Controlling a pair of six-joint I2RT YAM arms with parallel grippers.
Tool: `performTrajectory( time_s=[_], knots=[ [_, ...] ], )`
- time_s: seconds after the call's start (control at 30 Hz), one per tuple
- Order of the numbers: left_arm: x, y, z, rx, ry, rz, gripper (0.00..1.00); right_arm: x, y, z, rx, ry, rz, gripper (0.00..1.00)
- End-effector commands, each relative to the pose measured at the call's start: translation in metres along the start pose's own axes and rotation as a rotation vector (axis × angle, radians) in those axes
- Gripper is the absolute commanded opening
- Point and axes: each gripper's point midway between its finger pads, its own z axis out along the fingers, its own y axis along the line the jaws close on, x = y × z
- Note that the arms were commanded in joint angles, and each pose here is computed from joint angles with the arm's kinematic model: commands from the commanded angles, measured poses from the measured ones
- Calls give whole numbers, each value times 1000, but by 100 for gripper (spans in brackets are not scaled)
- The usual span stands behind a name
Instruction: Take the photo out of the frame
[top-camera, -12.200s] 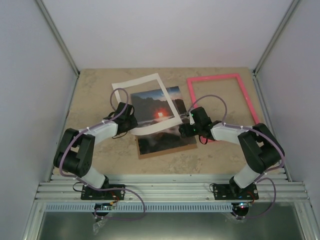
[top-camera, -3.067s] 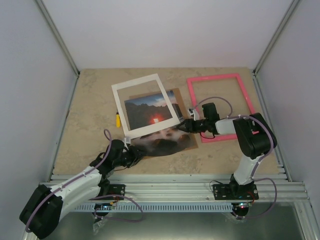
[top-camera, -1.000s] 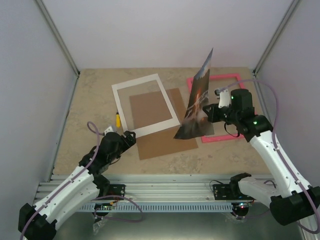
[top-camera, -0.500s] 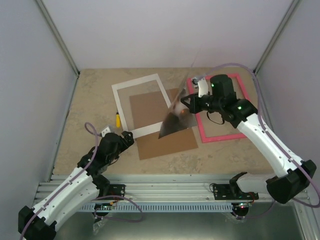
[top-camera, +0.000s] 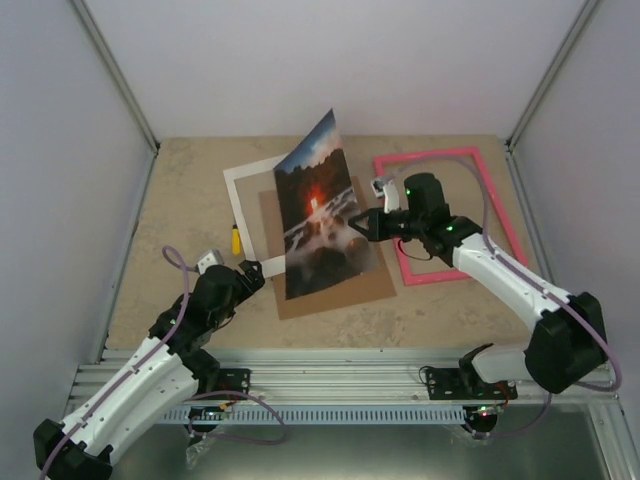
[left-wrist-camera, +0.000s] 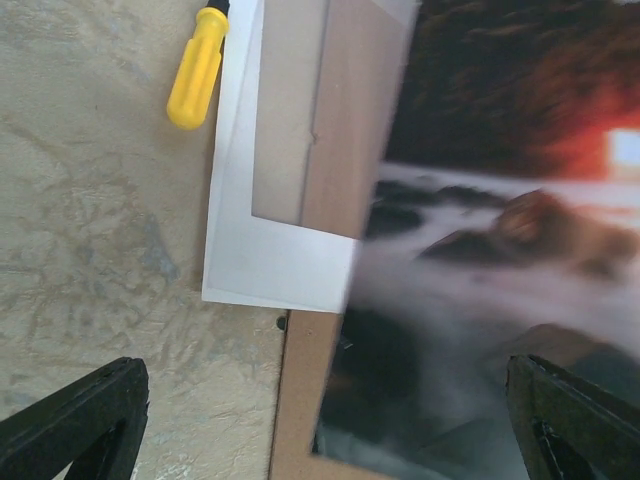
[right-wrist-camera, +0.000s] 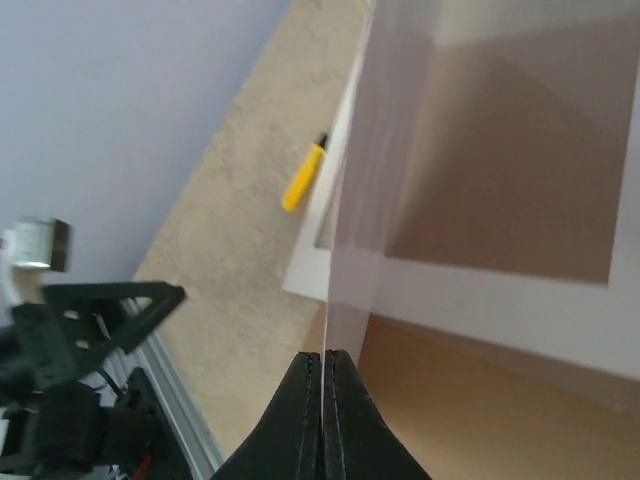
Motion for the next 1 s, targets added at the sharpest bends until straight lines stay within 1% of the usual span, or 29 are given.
performTrajectory(
  time_s=[0.0,0.1,0.23,0.37,0.57,0.87,0.97],
  knots=[
    [-6,-5,-5,9,-17,5,99,30,-29,24,-45,38,103,1],
    [-6,-6,-5,11,-16,5,99,62,-60,36,-19,76,179,0],
    [-6,-6,-5,15,-15,1,99,88,-94,44,26,95,227,0],
    [-6,-7,-5,15,-15,4,99,99,-119,45,85,94,241,0],
    [-6,-6,-5,14,-14,-1,99,106,-138,44,134,88,272,0],
    [-7,-8,-5,17,-16,-2,99,121,-155,44,170,122,307,1],
    [-7,-8,-5,18,-16,-3,99,126,-160,43,180,137,311,5]
  ],
)
